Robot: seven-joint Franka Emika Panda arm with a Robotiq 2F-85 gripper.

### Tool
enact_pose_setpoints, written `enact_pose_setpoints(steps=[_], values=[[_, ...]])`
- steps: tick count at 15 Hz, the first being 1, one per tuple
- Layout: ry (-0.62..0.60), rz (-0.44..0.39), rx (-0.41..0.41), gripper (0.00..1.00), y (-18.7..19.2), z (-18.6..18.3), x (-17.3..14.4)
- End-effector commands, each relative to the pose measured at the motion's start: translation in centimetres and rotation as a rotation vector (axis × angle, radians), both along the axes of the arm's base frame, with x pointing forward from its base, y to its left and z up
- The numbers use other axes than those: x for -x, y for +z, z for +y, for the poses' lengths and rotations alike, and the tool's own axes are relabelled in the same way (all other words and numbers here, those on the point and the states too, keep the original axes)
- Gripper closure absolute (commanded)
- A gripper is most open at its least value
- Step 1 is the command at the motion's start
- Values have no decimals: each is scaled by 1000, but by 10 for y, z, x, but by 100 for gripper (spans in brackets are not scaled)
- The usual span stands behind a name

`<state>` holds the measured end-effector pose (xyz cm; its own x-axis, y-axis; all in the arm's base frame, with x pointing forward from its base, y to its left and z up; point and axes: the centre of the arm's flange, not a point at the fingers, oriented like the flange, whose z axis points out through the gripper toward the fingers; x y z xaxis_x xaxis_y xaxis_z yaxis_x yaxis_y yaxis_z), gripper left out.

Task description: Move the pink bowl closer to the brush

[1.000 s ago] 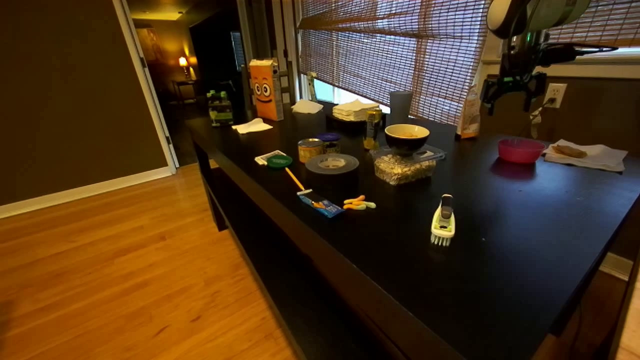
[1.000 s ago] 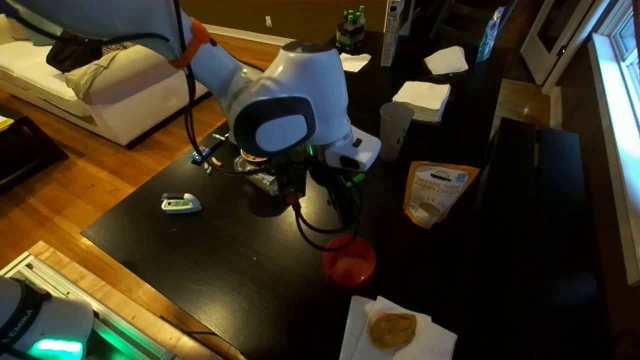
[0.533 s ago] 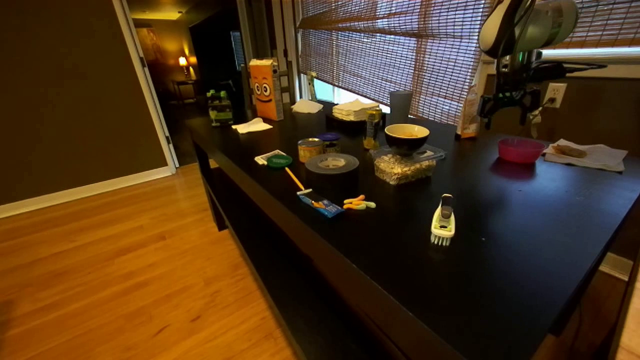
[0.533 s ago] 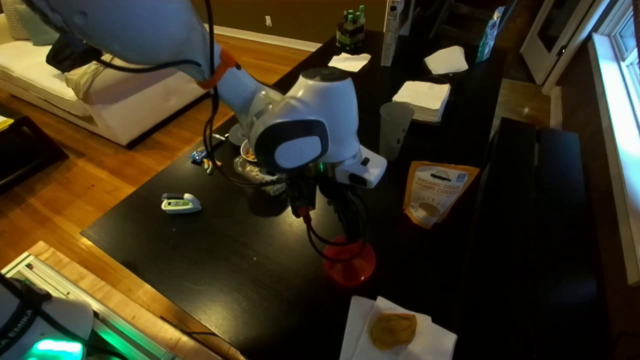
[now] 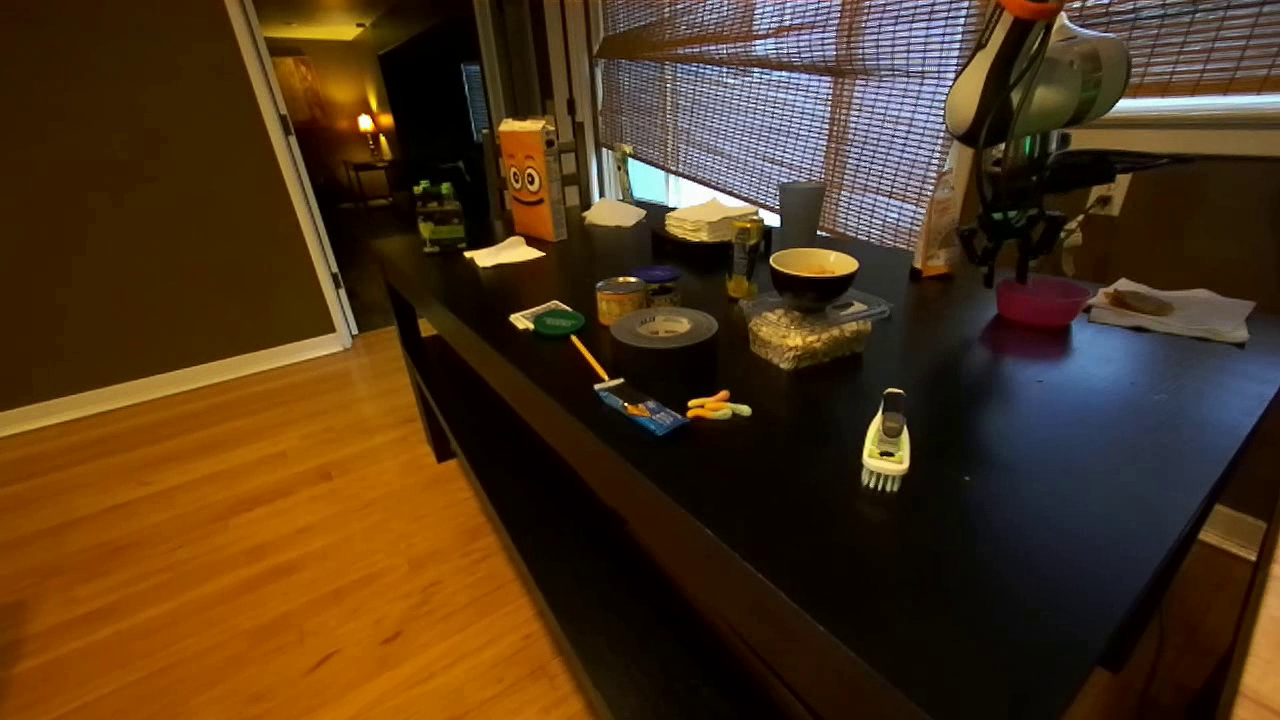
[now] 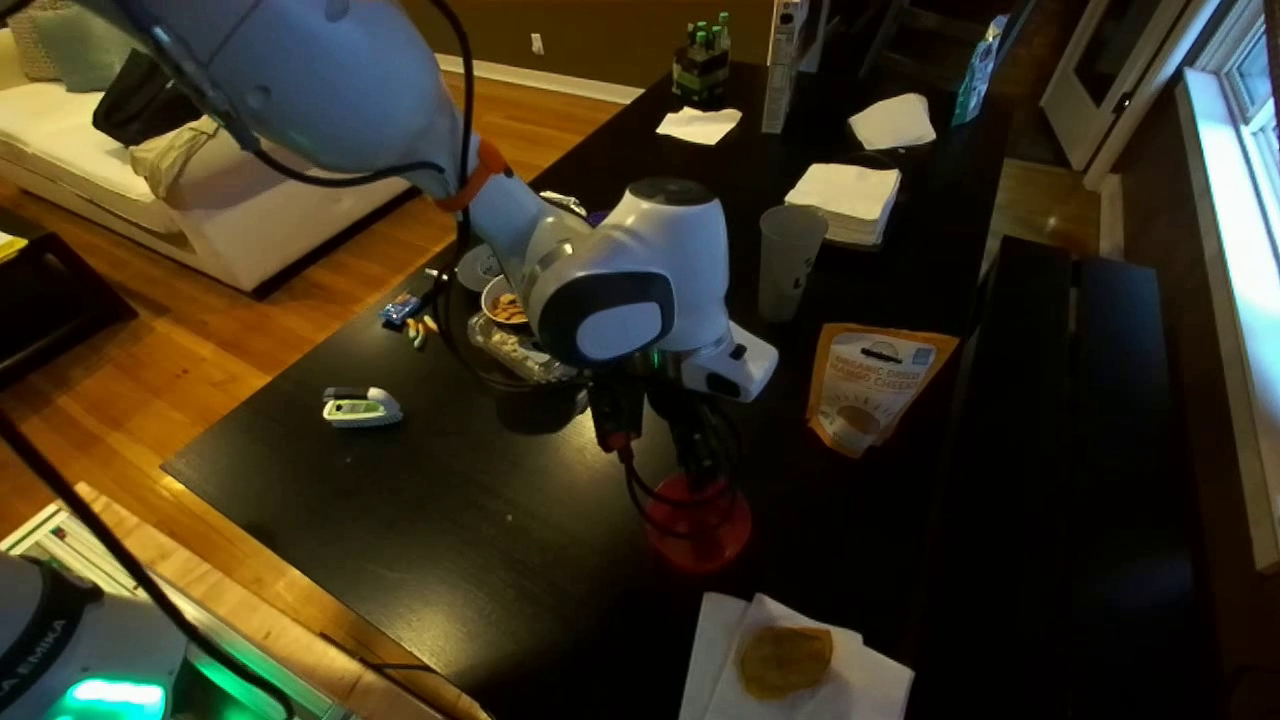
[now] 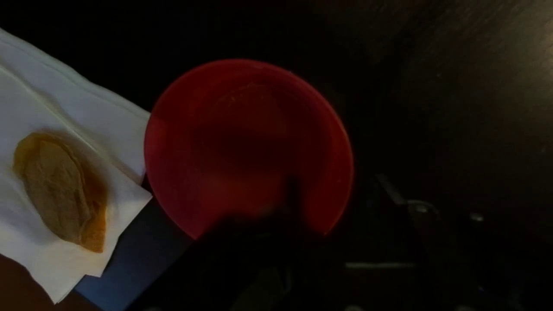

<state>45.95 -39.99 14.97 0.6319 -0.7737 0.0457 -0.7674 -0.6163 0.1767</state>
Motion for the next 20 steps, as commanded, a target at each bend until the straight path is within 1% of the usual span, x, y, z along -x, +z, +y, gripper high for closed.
enact_pose_setpoints(steps=[1,2,3,4,5,10,13,14,16,20], values=[[-50,27,-34,71,-10,-9,-8],[-57,42,-45,76,-11,-10,-7],[-69,60,-56,84,-12,-11,-6],[-80,76,-66,95,-12,-10,-5],[-101,96,-75,99,-9,-9,-2],[-245,194,-152,99,10,6,18],[-325,268,-239,99,23,20,33],[-320,271,-287,99,28,29,37],[-325,248,-354,99,34,45,41],[-340,161,-455,99,37,92,49]])
